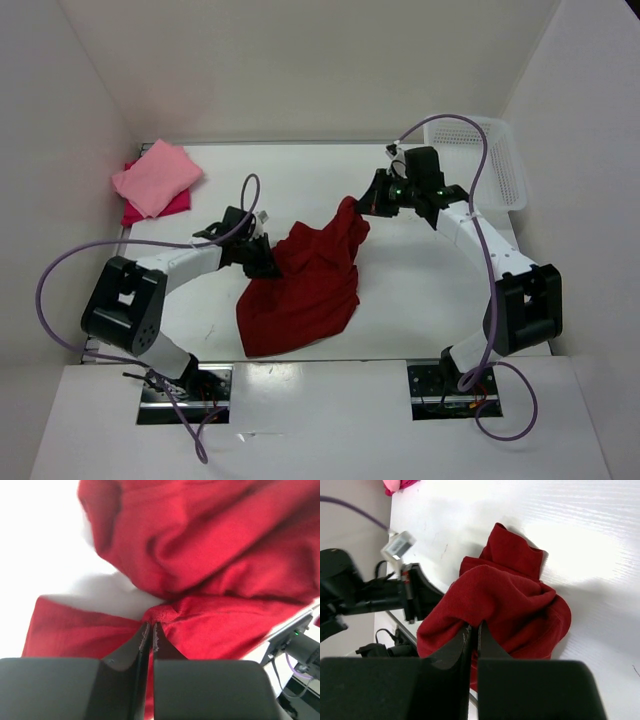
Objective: Fold and stack the t-shirts
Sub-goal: Flatten out the tshirt
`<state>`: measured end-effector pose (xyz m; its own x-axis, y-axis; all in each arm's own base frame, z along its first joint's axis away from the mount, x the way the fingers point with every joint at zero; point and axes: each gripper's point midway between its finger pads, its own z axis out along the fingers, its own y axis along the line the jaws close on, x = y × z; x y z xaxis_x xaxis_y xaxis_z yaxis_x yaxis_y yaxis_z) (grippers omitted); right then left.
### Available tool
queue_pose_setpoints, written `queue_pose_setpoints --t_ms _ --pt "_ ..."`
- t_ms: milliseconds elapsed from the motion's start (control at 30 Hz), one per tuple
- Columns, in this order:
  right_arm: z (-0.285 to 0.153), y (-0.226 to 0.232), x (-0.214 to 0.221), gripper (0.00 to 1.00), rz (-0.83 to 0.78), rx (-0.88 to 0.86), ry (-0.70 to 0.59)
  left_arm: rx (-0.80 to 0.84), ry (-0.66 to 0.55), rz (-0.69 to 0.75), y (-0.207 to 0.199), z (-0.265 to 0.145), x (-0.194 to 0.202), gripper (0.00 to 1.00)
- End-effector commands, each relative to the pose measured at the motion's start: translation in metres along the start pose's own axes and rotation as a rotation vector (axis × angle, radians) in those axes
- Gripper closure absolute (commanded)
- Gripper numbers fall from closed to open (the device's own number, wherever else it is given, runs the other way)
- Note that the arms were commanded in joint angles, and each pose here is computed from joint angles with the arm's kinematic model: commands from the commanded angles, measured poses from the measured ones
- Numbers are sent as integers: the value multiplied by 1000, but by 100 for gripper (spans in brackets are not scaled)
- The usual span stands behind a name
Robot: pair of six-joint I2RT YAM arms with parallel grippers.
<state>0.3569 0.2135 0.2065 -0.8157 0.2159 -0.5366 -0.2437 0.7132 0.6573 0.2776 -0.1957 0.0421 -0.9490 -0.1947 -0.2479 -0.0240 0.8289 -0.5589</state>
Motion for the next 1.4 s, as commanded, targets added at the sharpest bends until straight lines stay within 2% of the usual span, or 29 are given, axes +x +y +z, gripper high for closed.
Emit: queue_pose_setpoints --t_ms 0,267,367,400,467,500,633,667,733,767,900,1000,1033,1067,1133,1167,1200,1267,1300,1367 --pt "-16 18 -32 99 -52 -32 -100 52 -75 55 -28 -28 -18 96" --pt "-51 54 -60 99 -79 -50 -171 148 -340 63 -68 -114 -95 100" --pt "-81 85 -74 99 -109 -98 -223 222 -442 48 -79 -159 -119 100" --pt "-100 103 -81 99 -134 -126 -253 245 -521 30 -79 -190 -137 100" --pt "-123 123 -90 98 -162 -151 -296 306 -573 41 -87 -223 -147 100" --pt "-143 141 -98 98 -189 -174 -336 315 -640 48 -88 -252 -160 100" --pt "-210 198 -112 98 -248 -272 -466 342 -795 111 -116 -321 -170 100" --pt "-240 221 -117 98 -285 -315 -530 351 -817 129 -123 -331 -169 100" --pt "-267 240 -117 98 -290 -349 -569 305 -881 149 -126 -351 -172 100" --pt "-289 258 -122 98 -302 -388 -615 304 -944 189 -140 -379 -173 100" --pt "-310 276 -124 99 -293 -445 -662 175 -1098 174 -137 -423 -180 100" --pt "-256 228 -142 99 -196 -345 -587 136 -1100 173 -126 -417 -174 100" --pt "-245 199 -156 99 -150 -303 -582 94 -1068 144 -104 -391 -177 100" --pt "-203 163 -166 99 -88 -287 -527 65 -1056 117 -91 -380 -172 100" --pt "-155 122 -167 99 -11 -273 -417 -33 -1008 49 -47 -338 -161 100" --pt "-134 102 -173 99 12 -232 -401 -69 -976 18 -30 -320 -154 100" --pt "-91 58 -179 99 82 -144 -355 -83 -947 -29 -15 -302 -148 100" --pt "-50 41 -184 99 79 -115 -308 -94 -894 -84 9 -268 -128 100" --pt "-8 4 -177 99 133 -45 -240 -117 -814 -156 38 -226 -109 100" --pt "20 -12 -190 99 137 13 -248 -140 -762 -218 61 -199 -93 100"
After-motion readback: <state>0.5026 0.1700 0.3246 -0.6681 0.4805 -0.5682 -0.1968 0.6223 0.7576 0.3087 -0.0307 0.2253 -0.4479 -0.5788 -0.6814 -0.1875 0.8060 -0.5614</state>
